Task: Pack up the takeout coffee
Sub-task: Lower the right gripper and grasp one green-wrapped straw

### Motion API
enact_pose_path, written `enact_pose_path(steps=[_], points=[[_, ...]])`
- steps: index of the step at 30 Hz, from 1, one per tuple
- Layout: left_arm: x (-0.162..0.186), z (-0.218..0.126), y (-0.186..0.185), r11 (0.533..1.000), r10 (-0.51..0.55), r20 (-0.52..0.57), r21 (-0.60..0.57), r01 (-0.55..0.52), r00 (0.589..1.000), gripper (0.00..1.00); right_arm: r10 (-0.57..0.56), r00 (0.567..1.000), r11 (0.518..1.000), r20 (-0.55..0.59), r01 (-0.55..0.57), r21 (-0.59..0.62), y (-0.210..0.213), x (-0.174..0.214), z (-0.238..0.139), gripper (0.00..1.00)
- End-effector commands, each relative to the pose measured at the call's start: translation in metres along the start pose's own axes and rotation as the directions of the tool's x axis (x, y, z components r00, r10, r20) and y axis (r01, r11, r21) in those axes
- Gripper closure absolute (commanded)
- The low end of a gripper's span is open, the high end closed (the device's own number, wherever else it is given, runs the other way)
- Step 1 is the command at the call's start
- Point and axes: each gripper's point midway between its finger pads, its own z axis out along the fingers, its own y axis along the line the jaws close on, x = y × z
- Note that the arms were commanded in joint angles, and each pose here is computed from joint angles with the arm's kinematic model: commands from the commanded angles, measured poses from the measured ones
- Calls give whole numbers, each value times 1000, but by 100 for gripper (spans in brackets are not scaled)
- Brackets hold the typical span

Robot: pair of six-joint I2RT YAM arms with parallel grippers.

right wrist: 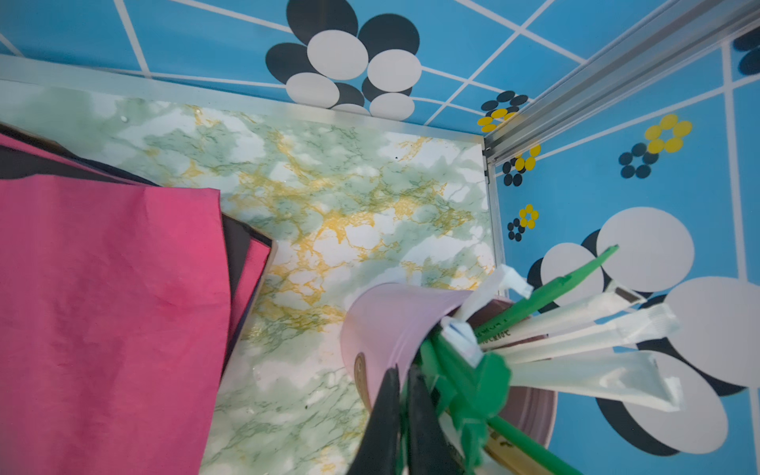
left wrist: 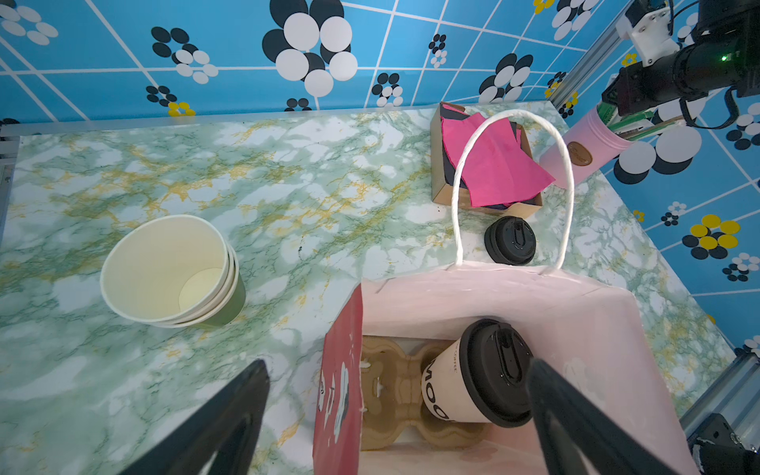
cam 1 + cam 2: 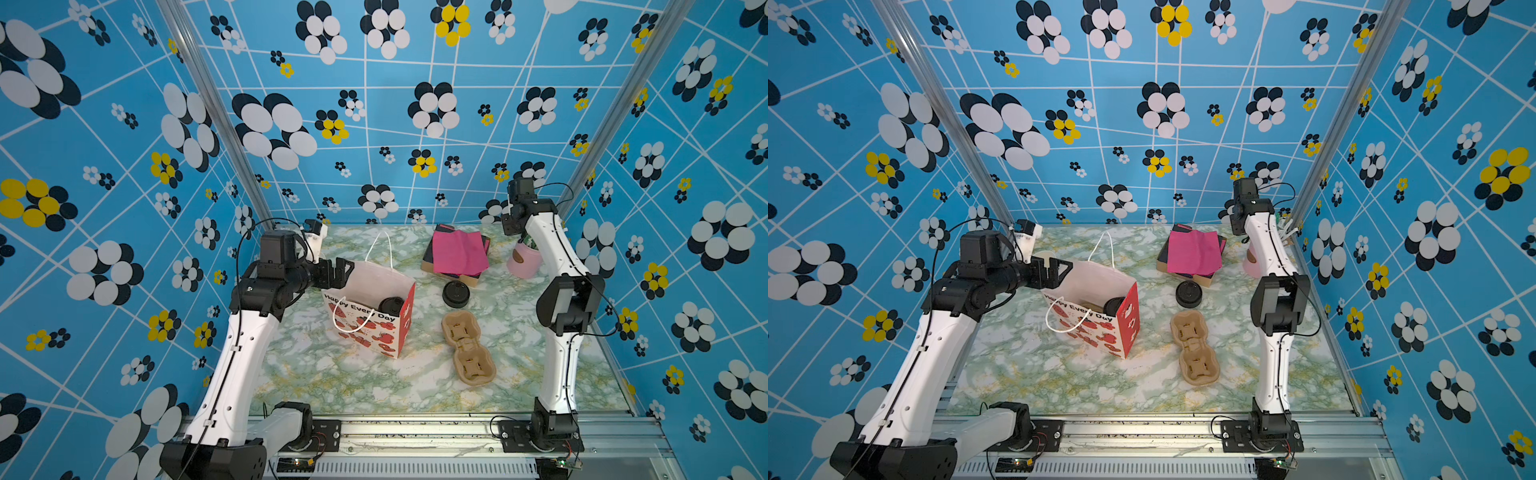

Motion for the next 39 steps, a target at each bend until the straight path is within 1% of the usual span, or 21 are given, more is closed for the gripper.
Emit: enact_pose_path(steps=[1, 5, 10, 12, 16, 27, 33, 39], points=[[3, -1, -1, 1000, 1, 2, 16, -1, 1000, 1, -14, 1000, 998, -7, 14, 55, -12, -1, 2, 100], [4, -1, -2, 1000, 0, 1, 18, 0, 1000, 1, -19, 1000, 997, 3, 19, 69, -17, -4, -3, 100], [3, -1, -2, 1000, -1, 4, 19, 1, 1000, 1, 4, 999, 998, 36, -6, 58, -26, -10, -26, 100], [2, -1, -2, 1000, -2, 6, 21, 2, 1000, 1, 26, 997, 998, 71, -29, 48, -33, -16, -46, 100], [2, -1, -3, 1000, -6, 6, 27, 6, 1000, 1, 57, 992, 998, 110, -60, 19, -41, -21, -73, 100], [0, -3, -5, 999, -7, 14, 35, 7, 1000, 1, 117, 974, 993, 196, -110, -47, -58, -26, -136, 100], [-2, -2, -6, 999, -9, 15, 40, 9, 1000, 1, 156, 950, 987, 270, -138, -84, -71, -31, -176, 100], [-3, -2, -7, 999, -14, 18, 45, 13, 1000, 1, 200, 911, 979, 360, -170, -114, -87, -35, -223, 100]])
